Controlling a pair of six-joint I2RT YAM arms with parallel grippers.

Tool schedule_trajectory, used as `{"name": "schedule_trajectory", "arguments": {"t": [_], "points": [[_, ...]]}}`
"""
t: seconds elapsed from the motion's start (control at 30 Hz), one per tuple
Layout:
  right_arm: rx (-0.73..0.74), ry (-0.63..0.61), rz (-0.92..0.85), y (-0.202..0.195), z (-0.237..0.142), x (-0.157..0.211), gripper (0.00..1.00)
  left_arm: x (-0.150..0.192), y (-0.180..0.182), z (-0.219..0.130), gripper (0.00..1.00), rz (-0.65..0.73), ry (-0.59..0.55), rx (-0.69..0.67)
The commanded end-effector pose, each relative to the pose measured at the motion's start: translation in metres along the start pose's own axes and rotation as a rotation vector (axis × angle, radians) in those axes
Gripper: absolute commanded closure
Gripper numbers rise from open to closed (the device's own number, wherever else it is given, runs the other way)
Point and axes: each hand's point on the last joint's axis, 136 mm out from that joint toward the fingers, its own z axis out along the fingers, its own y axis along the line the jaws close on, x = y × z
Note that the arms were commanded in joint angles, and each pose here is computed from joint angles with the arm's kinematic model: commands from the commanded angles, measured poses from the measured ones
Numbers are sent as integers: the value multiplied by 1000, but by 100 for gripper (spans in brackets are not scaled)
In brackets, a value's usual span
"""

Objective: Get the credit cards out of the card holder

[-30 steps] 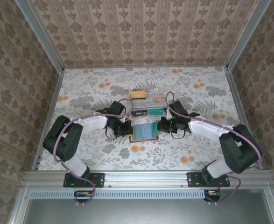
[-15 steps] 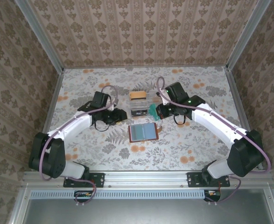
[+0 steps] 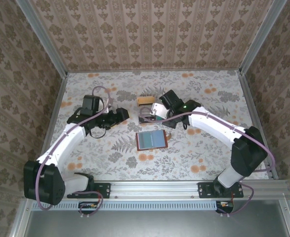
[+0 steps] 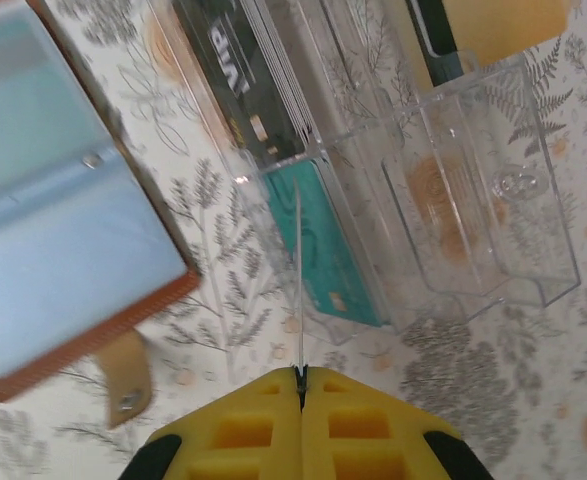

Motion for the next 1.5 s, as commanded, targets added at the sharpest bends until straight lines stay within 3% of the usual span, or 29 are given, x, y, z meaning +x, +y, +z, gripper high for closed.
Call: {"name": "schedule_trajectory", "arguments": {"t": [0.0,0.3,0.67,1.17,1.47], "points": [[76,58,-192,-16,9,1,100,8,3,-7,12,0,13,-1],[80,46,-317,-12,36,-5,100,7,10,-12,12,-20,-5,-13],[12,40,-300,1,54,-1,100,4,15,-15,11,-38,-15,-22],[80,-15,-232,-13,13,-3,100,5,17,-14,11,-52,-20,-15],[20,15,-246,8,35,6,100,7,17,-13,11,-54,-16,-13]]}}
